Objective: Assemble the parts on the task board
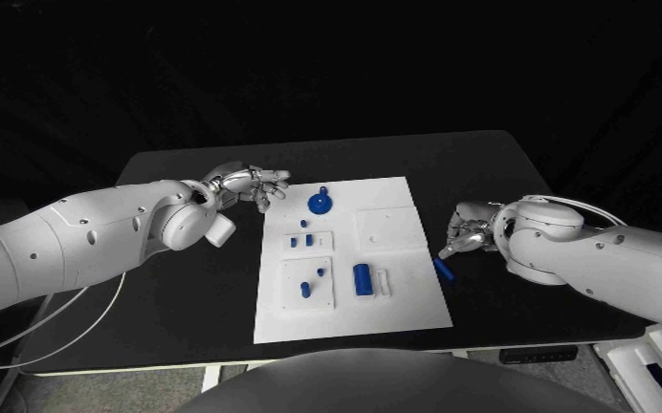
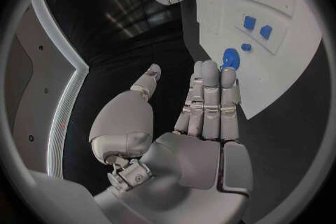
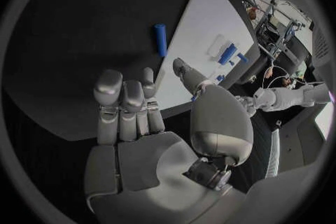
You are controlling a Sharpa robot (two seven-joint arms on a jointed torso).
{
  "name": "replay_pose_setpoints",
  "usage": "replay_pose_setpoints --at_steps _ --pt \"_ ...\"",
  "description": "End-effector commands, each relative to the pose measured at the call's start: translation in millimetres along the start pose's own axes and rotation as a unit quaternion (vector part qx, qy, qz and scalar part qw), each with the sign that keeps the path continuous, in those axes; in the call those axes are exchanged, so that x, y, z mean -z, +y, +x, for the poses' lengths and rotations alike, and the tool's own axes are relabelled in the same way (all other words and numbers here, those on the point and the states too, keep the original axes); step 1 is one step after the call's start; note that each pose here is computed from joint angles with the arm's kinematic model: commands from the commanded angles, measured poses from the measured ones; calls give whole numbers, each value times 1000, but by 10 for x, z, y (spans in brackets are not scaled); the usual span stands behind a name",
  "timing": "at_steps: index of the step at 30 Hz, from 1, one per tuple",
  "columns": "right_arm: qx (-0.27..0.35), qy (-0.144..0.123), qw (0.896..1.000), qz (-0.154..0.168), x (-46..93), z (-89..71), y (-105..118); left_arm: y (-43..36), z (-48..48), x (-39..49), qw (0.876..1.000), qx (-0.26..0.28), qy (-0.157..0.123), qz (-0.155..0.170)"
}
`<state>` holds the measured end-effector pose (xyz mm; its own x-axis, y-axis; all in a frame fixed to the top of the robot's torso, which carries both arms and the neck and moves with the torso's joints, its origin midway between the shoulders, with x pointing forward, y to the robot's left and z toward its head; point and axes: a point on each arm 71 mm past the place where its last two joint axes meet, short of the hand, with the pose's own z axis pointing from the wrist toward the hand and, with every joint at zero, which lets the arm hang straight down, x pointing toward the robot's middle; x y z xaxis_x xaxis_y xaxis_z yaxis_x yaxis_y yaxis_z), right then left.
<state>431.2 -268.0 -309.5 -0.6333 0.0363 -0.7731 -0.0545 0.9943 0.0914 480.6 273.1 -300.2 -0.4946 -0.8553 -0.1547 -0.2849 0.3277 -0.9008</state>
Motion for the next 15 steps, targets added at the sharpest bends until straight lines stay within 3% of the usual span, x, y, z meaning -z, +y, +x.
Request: replay_pose_setpoints --at_steps 1,15 --pt "46 2 999 3 -20 43 14 -14 21 -6 1000 0 8 4" --pt "60 44 997 1 -41 276 59 -12 17 -2 1000 0 8 4"
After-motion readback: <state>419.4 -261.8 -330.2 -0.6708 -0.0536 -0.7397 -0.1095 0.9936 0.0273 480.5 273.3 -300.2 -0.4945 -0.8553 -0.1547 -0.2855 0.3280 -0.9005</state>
